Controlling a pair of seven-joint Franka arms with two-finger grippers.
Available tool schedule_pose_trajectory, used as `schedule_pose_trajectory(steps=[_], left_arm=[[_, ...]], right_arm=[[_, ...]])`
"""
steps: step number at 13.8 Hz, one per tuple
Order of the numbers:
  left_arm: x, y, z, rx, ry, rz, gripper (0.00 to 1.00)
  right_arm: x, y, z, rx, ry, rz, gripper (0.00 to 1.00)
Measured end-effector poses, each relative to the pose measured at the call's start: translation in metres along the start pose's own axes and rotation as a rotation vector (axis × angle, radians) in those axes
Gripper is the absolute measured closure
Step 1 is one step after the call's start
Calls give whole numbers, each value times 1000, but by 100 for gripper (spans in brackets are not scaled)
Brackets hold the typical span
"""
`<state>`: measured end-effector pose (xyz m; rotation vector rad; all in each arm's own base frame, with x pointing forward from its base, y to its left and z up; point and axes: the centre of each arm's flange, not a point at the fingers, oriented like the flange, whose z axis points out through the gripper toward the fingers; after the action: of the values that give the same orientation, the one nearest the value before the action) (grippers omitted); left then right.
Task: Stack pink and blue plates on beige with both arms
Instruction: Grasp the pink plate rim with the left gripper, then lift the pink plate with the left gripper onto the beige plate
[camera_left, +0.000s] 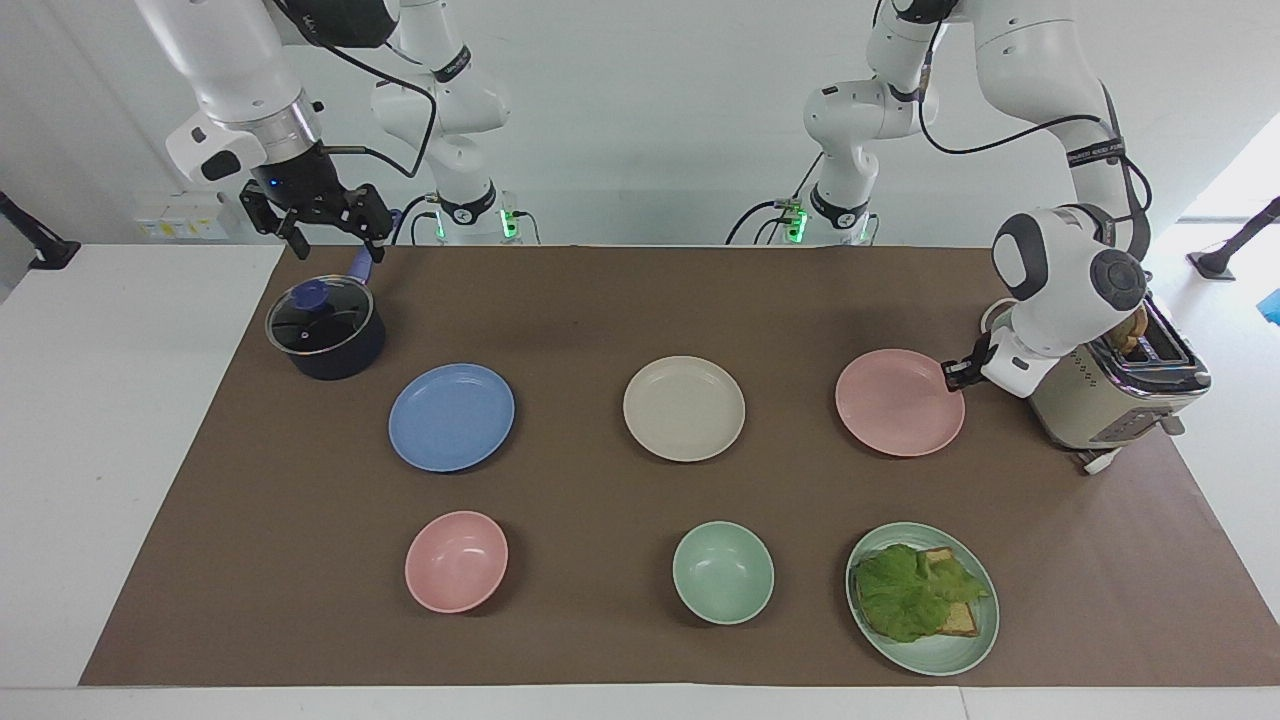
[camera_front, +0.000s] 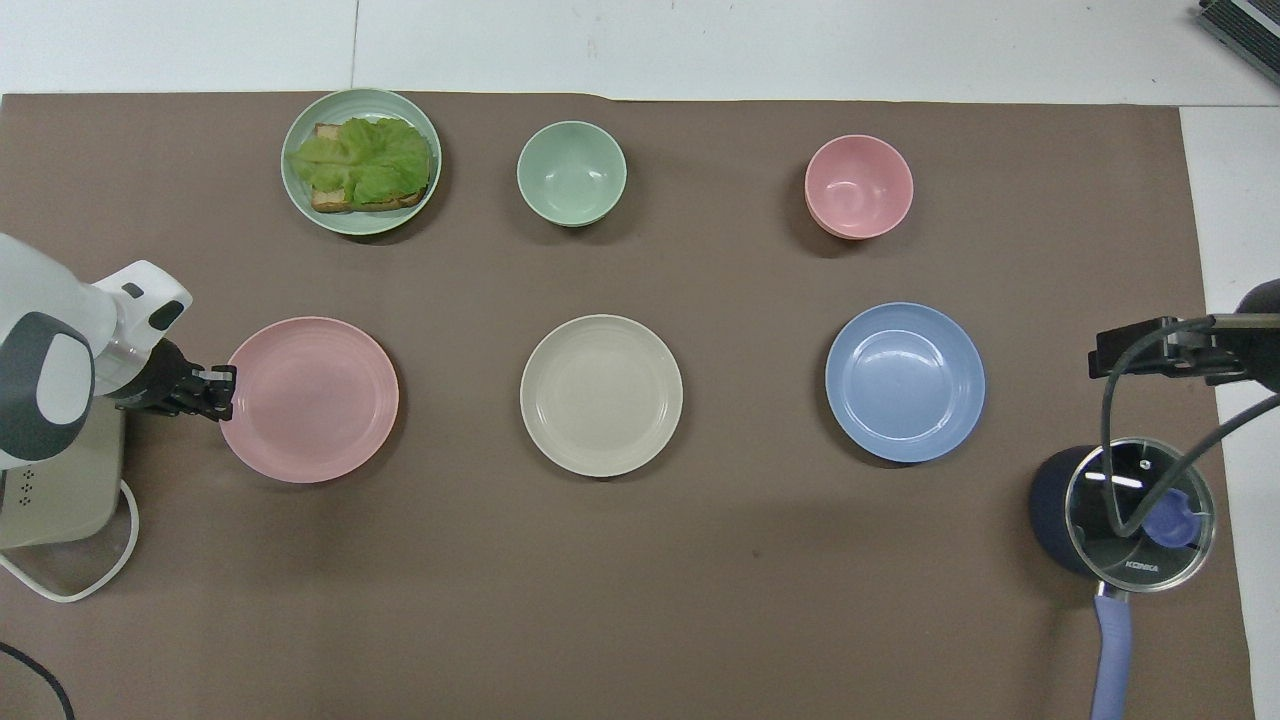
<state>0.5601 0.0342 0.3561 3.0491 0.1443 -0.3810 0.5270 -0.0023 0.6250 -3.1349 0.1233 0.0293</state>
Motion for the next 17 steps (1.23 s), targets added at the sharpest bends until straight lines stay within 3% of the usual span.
schedule_pose_trajectory(steps=[5, 12, 17], left_arm=[[-8, 64, -62, -119, -5, -7, 95], [-39, 213, -57, -169, 13, -75, 95], [-59, 271, -42, -216, 62, -111, 95]], right_arm=[[0, 0, 0, 0, 0, 0, 0], [0, 0, 0, 0, 0, 0, 0], [1, 4, -1, 0, 8, 7, 0]])
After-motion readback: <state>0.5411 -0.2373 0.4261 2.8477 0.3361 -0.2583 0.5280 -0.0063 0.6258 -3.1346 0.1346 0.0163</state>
